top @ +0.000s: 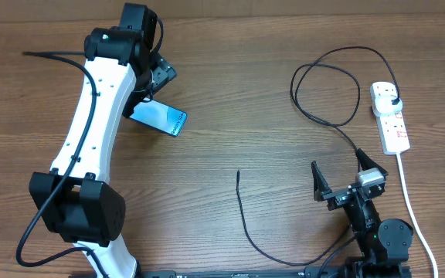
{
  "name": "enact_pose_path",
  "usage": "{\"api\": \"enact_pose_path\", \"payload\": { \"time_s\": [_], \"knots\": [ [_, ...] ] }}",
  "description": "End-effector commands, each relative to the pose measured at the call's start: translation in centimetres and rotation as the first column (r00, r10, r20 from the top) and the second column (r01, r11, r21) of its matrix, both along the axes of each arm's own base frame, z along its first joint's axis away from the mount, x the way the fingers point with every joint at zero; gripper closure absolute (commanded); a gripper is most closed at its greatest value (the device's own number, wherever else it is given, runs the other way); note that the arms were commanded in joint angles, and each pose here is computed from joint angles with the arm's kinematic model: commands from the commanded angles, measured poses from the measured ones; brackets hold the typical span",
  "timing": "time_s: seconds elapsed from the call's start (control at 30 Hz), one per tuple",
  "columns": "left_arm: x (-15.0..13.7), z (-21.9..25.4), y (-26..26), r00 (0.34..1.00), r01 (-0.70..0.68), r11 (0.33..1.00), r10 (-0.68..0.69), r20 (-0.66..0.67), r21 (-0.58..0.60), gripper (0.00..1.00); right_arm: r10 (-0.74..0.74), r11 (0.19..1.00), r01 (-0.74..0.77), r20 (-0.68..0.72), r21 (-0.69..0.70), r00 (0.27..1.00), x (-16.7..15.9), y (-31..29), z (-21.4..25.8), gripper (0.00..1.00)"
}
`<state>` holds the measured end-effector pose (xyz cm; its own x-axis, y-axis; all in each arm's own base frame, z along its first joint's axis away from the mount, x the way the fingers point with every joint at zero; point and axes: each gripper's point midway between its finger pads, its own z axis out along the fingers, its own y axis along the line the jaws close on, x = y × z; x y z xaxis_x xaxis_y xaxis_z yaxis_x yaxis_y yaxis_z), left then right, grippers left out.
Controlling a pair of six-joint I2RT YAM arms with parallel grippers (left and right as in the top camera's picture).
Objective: Plug charger to phone and switch on socket
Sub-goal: 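Lower the open left gripper around the phone's short end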
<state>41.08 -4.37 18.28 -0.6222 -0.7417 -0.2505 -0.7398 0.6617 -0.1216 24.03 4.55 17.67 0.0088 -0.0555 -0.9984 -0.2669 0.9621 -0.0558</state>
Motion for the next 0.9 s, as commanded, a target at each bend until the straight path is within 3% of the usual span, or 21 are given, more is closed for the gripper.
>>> {"api": "enact_pose_path", "payload": {
  "time_s": [0.0,0.4,0.87],
  "knots": [
    [0.6,-0.3,1.0,0.964,-0.263,0.965,0.263,0.036,-0.001,0.0,0.003,1.0,-0.003,0.006,-0.001,1.0,0.0,0.1,-0.2,0.0],
    [2.2,-8.6,0.2,0.947,-0.298,0.954,0.3,-0.113,0.029,0.0,0.003,1.0,-0.003,0.006,-0.001,1.0,0.0,0.1,-0.2,0.0],
    [4.2,-14.0,-0.1,0.948,-0.286,0.957,0.289,-0.135,0.042,0.0,0.003,1.0,-0.003,0.006,-0.001,1.0,0.0,0.1,-0.2,0.0]
  ]
}}
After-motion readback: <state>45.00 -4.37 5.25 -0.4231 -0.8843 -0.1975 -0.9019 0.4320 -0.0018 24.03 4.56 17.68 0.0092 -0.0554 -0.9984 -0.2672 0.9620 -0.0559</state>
